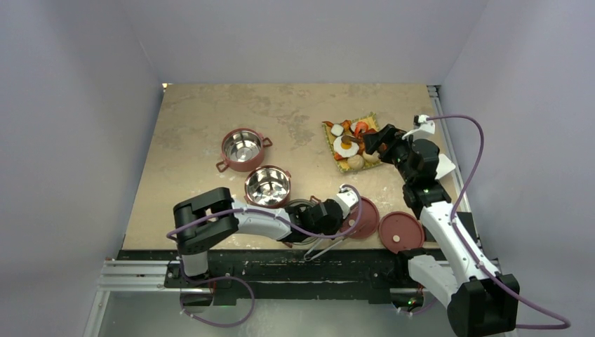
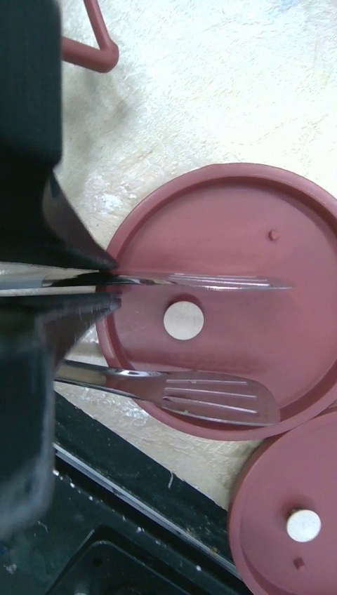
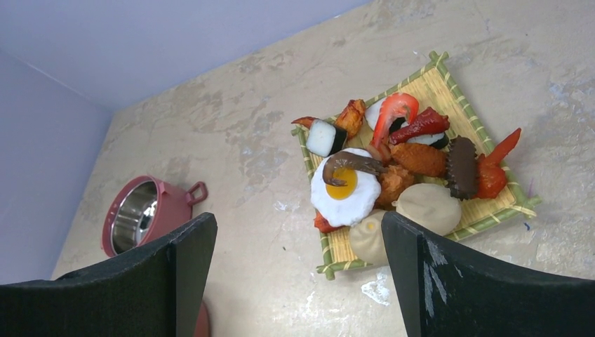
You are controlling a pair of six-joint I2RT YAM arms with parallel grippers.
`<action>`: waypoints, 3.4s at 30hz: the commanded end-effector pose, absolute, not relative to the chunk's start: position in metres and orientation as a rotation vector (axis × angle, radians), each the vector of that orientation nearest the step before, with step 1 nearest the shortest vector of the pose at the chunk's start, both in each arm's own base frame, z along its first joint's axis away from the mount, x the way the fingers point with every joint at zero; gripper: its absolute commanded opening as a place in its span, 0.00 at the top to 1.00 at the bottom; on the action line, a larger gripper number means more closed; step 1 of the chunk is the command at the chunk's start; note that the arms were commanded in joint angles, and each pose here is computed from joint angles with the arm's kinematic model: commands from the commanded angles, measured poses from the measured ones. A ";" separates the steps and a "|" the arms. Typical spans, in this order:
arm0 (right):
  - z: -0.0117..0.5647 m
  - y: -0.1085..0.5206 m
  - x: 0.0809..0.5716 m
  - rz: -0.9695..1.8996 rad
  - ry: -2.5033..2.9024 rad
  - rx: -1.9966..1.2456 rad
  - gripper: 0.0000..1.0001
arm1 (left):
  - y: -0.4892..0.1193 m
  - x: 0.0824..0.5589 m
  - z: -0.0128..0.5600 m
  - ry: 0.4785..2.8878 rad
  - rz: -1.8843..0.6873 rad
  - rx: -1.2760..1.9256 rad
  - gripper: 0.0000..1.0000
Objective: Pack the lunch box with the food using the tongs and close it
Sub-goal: Pick up the clamp at the center of the board.
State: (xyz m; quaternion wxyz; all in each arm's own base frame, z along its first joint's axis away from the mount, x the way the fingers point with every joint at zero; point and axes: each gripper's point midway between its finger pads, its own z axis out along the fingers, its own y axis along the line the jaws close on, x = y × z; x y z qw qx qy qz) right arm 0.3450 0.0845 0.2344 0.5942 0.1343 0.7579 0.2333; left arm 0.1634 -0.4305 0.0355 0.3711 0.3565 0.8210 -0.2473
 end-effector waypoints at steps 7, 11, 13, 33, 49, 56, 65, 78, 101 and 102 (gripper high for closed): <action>0.270 0.087 0.336 0.554 1.682 0.228 0.10 | -0.449 0.171 0.090 2.037 -0.732 0.767 1.00; 0.291 0.099 0.327 0.612 1.637 0.128 0.09 | -0.446 0.175 0.133 1.998 -0.813 0.672 1.00; 0.305 0.108 0.319 0.653 1.600 0.064 0.08 | -0.443 0.181 0.155 1.990 -0.896 0.616 1.00; 0.380 0.185 0.221 1.253 1.211 -0.415 0.01 | -0.344 0.267 0.354 1.548 -1.351 0.131 1.00; 0.361 0.233 0.178 1.565 1.178 -0.600 0.01 | -0.326 0.233 0.417 1.241 -1.627 0.138 1.00; 0.376 0.242 0.181 1.594 1.123 -0.590 0.01 | -0.326 0.233 0.414 1.206 -1.654 0.129 1.00; 0.390 0.267 0.175 1.668 1.073 -0.620 0.05 | -0.329 0.239 0.405 1.233 -1.632 0.119 1.00; 0.405 0.270 0.175 1.740 1.004 -0.556 0.52 | -0.332 0.243 0.397 1.239 -1.607 0.139 1.00; 0.392 0.276 0.202 1.651 1.129 -0.452 0.54 | -0.328 0.267 0.364 1.319 -1.410 0.127 1.00; 0.391 0.275 0.204 1.642 1.133 -0.445 0.57 | -0.329 0.267 0.363 1.329 -1.402 0.130 1.00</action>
